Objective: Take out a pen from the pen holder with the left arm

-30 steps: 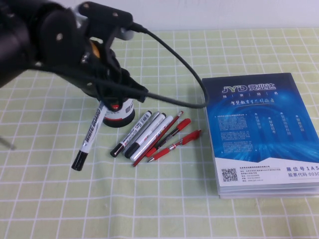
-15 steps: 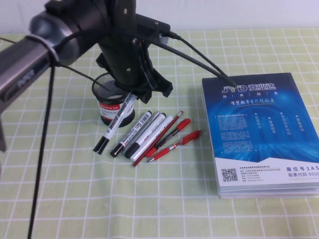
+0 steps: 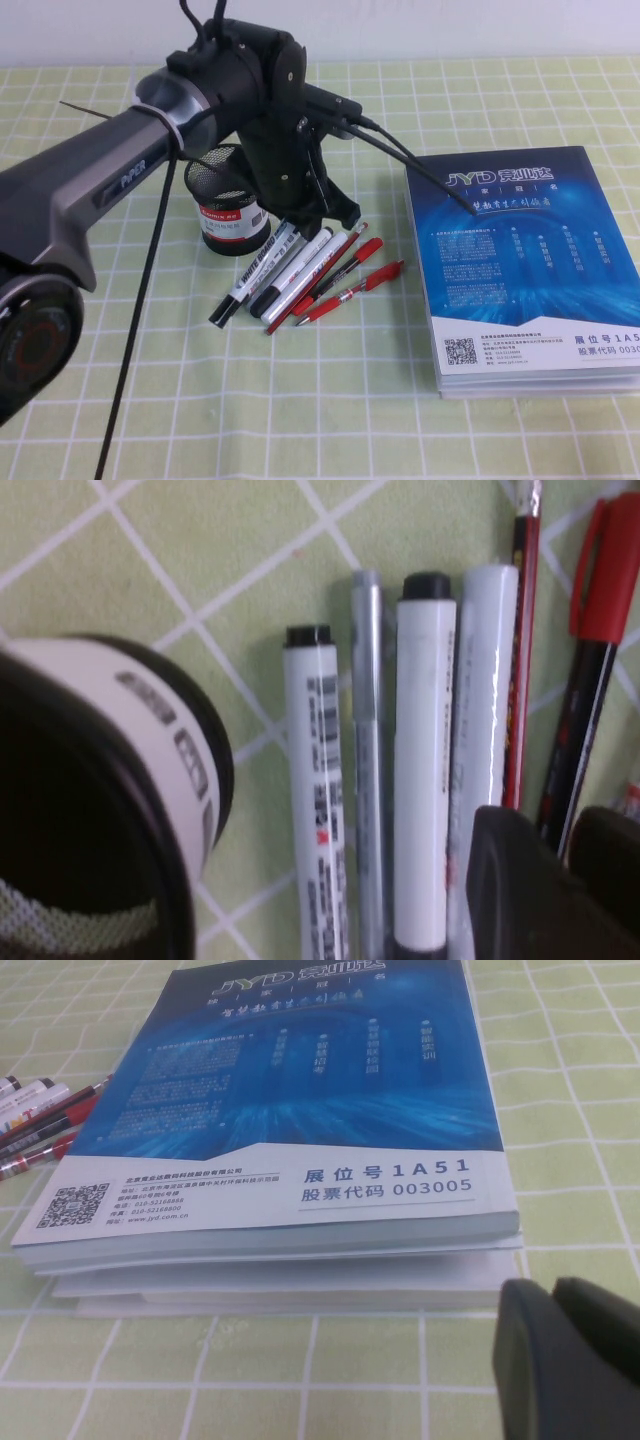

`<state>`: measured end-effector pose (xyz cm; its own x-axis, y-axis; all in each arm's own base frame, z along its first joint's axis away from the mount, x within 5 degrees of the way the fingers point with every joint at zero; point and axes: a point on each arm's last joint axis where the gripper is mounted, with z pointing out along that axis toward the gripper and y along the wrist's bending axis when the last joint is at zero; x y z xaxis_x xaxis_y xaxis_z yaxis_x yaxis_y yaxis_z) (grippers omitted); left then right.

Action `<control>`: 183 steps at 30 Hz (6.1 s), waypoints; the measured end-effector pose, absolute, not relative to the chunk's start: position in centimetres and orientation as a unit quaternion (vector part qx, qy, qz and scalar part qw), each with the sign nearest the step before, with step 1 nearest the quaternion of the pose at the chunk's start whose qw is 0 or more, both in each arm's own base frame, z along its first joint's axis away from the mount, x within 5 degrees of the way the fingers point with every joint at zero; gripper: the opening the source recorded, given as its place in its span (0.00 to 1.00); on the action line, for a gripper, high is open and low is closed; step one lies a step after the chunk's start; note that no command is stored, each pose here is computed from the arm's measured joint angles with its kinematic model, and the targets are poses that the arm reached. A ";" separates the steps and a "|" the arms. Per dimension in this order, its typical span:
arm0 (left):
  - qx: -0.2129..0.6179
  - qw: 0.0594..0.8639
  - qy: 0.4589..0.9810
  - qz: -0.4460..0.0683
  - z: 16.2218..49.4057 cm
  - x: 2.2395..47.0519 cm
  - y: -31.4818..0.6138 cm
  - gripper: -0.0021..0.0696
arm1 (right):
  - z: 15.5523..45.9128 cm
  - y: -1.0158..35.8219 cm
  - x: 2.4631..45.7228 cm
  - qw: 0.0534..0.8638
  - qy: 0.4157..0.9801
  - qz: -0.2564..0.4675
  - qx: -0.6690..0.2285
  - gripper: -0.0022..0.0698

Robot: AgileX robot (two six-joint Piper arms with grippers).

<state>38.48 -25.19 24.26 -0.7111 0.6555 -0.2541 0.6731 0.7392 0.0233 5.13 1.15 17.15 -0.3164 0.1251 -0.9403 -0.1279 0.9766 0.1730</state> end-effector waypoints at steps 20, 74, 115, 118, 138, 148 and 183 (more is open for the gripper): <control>0.411 0.161 0.897 0.016 22.0 40.3 -25.3 0.15 | 17.2 1.1 5.1 0.585 0.804 0.108 -0.001 0.01; 0.437 0.156 0.885 -0.049 19.9 37.5 -31.8 0.15 | 17.2 1.1 5.1 0.585 0.804 0.108 -0.001 0.01; 0.341 0.386 0.850 -0.108 32.9 24.9 -20.1 0.03 | 17.2 1.1 5.1 0.585 0.804 0.108 -0.001 0.01; 0.321 0.429 0.837 -0.113 33.3 22.1 -17.5 0.03 | 17.2 1.1 5.1 0.585 0.804 0.108 -0.001 0.01; 0.306 0.418 0.852 -0.079 28.9 16.6 -12.2 0.03 | 17.2 1.1 5.1 0.585 0.804 0.108 -0.001 0.01; 0.288 0.517 0.801 -0.092 30.3 14.9 -9.9 0.02 | 17.2 1.1 5.1 0.585 0.804 0.108 -0.001 0.01; 0.035 0.618 0.786 0.008 17.8 5.4 -0.1 0.02 | 17.2 1.1 5.1 0.585 0.804 0.108 -0.001 0.01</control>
